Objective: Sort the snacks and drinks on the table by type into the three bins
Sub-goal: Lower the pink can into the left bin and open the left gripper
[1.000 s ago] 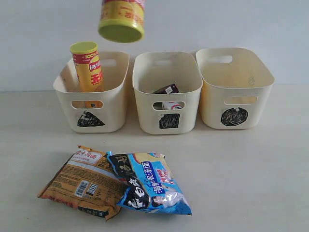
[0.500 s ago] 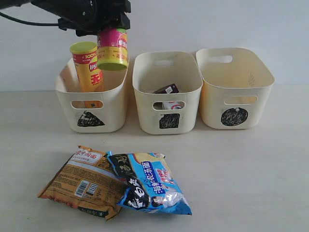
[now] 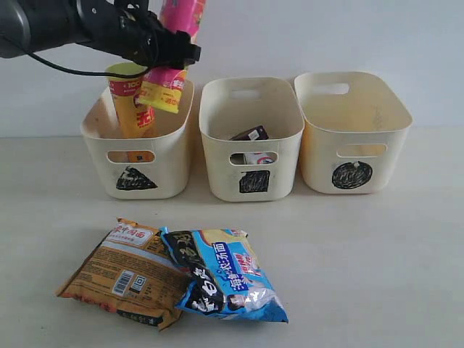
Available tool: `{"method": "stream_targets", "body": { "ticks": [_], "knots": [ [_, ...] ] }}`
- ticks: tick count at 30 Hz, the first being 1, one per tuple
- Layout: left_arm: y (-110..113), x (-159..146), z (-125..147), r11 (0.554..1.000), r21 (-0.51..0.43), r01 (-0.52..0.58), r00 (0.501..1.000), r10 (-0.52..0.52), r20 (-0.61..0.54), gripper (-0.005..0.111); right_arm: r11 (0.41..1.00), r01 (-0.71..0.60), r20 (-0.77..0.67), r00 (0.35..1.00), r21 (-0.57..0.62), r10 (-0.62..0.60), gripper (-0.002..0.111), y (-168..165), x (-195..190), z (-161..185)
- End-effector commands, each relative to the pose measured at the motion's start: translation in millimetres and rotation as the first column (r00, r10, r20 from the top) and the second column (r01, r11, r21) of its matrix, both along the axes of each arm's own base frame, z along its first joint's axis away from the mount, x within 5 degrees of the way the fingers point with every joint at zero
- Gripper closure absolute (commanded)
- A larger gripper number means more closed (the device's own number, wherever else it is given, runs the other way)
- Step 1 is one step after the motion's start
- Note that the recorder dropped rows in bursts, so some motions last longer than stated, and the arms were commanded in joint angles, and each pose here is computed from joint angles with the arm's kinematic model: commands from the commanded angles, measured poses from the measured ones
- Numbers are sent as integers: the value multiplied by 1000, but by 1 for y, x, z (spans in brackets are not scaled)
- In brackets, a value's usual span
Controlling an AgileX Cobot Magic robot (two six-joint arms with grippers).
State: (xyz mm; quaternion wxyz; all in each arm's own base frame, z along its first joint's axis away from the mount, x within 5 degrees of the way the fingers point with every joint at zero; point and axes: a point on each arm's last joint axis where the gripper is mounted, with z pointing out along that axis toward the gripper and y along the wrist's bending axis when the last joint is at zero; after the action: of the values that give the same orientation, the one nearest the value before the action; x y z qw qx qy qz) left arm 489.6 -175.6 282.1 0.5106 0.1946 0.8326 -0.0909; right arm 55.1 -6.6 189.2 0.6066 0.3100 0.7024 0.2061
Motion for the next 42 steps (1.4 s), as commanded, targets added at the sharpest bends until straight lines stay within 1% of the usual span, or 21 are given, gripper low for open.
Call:
{"method": "stream_targets", "body": {
  "ticks": [1, 3, 5, 7, 11, 14, 16, 18, 23, 26, 28, 29, 32, 33, 34, 38, 42],
  "knots": [
    [3, 1, -8, 998, 56, 9, 1000, -8, -19, 102, 1000, 4, 7, 1000, -4, -4, 108, 0, 0, 1],
    [5, 1, -15, 997, 71, 5, 998, 0, -69, 100, 1000, 4, 7, 1000, -4, -4, 108, 0, 0, 1],
    [10, 1, -19, 997, 79, -9, 994, 17, -106, 92, 1000, 4, 7, 1000, -4, -4, 108, 0, 0, 1],
    [14, 2, -21, 997, 71, -24, 991, 33, -132, 78, 1000, 4, 7, 1000, -4, -4, 108, 0, 0, 1],
    [15, 1, -18, 998, 65, -28, 991, 36, -125, 46, 1000, 4, 7, 1000, -4, -4, 108, 0, 0, 1],
    [15, 1, -12, 998, 51, -34, 993, 40, -111, 28, 1000, 4, 7, 1000, -4, -4, 108, 0, 0, 1],
    [15, 1, -6, 998, 34, -43, 994, 46, -100, 22, 1000, 4, 7, 1000, -4, -4, 108, 0, 0, 1],
    [15, 1, 1, 999, 29, -43, 995, 46, -86, 21, 1000, 4, 7, 1000, -4, -4, 108, 0, 0, 1],
    [15, -2, 26, 999, 4, -47, 998, 47, -45, 22, 1000, 4, 7, 1000, -4, -4, 108, 0, 0, 1],
    [17, -7, 44, 998, -23, -56, 998, 55, -25, 29, 1000, 4, 7, 1000, -4, -4, 108, 0, 0, 1],
    [19, -12, 55, 997, -45, -64, 998, 64, -20, 41, 1000, 4, 7, 1000, -4, -4, 108, 0, 0, 1],
    [19, -15, 60, 997, -45, -63, 998, 62, -22, 49, 1000, 4, 7, 1000, -4, -4, 108, 0, 0, 1],
    [23, -26, 71, 997, -42, -67, 996, 64, -67, 80, 1000, 4, 7, 1000, -4, -4, 108, 0, 0, 1],
    [27, -29, 73, 996, -43, -77, 993, 73, -93, 93, 1000, 4, 7, 1000, -4, -4, 108, 0, 0, 1],
    [29, -32, 75, 996, -43, -84, 990, 78, -120, 102, 1000, 4, 7, 1000, -4, -4, 108, 0, 0, 1],
    [51, -38, 83, 989, -51, -140, 973, 128, -194, 102, 1000, 4, 7, 1000, -4, -4, 108, 0, 0, 1],
    [77, -49, 99, 980, -58, -188, 963, 173, -205, 102, 1000, 4, 7, 1000, -4, -4, 108, 0, 0, 1]
  ]
}}
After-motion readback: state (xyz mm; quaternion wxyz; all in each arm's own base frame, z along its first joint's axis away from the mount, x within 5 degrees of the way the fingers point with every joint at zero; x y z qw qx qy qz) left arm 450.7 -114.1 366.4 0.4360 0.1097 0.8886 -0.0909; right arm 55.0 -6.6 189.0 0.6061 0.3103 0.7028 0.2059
